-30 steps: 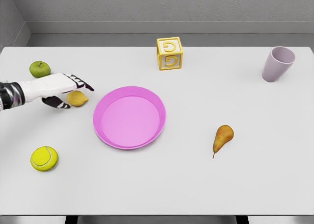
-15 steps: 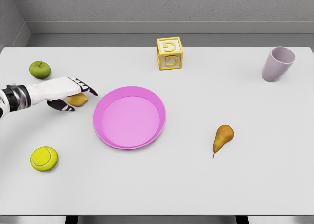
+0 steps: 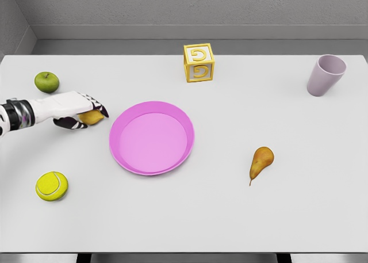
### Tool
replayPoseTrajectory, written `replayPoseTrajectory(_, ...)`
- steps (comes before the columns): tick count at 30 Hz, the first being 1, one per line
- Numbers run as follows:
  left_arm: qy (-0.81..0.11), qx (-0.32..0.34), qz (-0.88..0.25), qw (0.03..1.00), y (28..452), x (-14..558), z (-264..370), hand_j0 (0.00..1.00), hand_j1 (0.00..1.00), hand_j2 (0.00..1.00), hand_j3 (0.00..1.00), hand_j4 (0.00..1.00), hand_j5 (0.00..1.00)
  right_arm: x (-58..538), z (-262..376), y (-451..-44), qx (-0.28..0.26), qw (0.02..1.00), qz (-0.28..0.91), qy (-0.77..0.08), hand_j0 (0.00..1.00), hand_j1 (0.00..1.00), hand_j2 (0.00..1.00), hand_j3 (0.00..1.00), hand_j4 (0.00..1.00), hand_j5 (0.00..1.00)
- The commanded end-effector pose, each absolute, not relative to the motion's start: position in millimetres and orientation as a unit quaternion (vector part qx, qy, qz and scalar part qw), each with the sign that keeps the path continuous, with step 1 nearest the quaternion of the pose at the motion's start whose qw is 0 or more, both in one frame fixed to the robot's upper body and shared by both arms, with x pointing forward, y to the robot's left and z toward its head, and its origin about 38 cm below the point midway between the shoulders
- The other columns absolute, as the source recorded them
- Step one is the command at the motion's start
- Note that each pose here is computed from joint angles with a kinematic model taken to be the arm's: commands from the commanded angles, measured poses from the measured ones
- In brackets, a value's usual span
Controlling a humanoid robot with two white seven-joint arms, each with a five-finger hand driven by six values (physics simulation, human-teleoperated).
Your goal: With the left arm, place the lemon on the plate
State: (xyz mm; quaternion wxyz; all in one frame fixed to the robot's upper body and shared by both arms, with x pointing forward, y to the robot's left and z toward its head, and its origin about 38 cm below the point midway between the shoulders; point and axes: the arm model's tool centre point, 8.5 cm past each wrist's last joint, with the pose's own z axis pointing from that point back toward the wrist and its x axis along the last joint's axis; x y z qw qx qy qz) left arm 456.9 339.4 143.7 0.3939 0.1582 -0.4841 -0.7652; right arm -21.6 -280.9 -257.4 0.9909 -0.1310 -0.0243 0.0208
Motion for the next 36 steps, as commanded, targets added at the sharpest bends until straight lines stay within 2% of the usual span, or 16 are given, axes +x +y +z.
replayPoseTrajectory(1,-0.484,0.156,-0.765,0.395,338.3,456.5,142.5,0.64,0.64,0.64,0.64,0.64,0.64,-21.7,-257.3,-280.9,-0.131,0.991,0.021,-0.024,1.00,1.00,1.00,1.00,1.00,1.00)
replayPoseTrajectory(6,-0.487,0.156,-0.764,0.393,337.9,456.5,144.9,0.60,0.60,0.60,0.60,0.60,0.60,-21.7,-257.3,-280.9,-0.131,0.991,0.020,-0.024,1.00,1.00,1.00,1.00,1.00,1.00)
replayPoseTrajectory(7,-0.488,0.157,-0.764,0.393,337.7,456.7,145.7,0.57,0.57,0.57,0.57,0.57,0.57,-21.7,-257.3,-280.9,-0.131,0.991,0.020,-0.024,1.00,1.00,1.00,1.00,1.00,1.00)
replayPoseTrajectory(10,-0.492,0.157,-0.762,0.390,336.4,456.9,148.7,0.57,0.57,0.57,0.57,0.57,0.57,-21.7,-257.3,-281.0,-0.132,0.991,0.020,-0.024,1.00,1.00,1.00,1.00,1.00,1.00)
replayPoseTrajectory(12,-0.493,0.158,-0.761,0.390,336.8,457.2,150.0,0.52,0.52,0.52,0.52,0.52,0.52,-21.7,-257.3,-280.9,-0.131,0.991,0.020,-0.024,1.00,1.00,1.00,1.00,1.00,1.00)
replayPoseTrajectory(18,-0.497,0.161,-0.760,0.386,336.2,457.3,154.0,0.51,0.51,0.51,0.51,0.51,0.51,-21.2,-257.4,-281.0,-0.131,0.991,0.021,-0.025,1.00,1.00,1.00,1.00,1.00,1.00)
replayPoseTrajectory(19,-0.497,0.161,-0.761,0.385,335.8,457.2,154.3,0.47,0.47,0.47,0.47,0.47,0.47,-21.7,-257.3,-280.9,-0.131,0.991,0.021,-0.024,1.00,1.00,1.00,1.00,1.00,1.00)
replayPoseTrajectory(33,-0.529,0.174,-0.762,0.330,312.4,452.0,191.9,0.48,0.48,0.48,0.48,0.48,0.48,-21.7,-257.3,-280.9,-0.131,0.991,0.020,-0.024,1.00,1.00,1.00,1.00,1.00,1.00)
replayPoseTrajectory(36,-0.540,0.170,-0.769,0.298,292.9,444.3,201.1,0.48,0.48,0.48,0.48,0.48,0.48,-21.7,-257.3,-280.9,-0.131,0.991,0.021,-0.024,1.00,1.00,1.00,1.00,1.00,1.00)
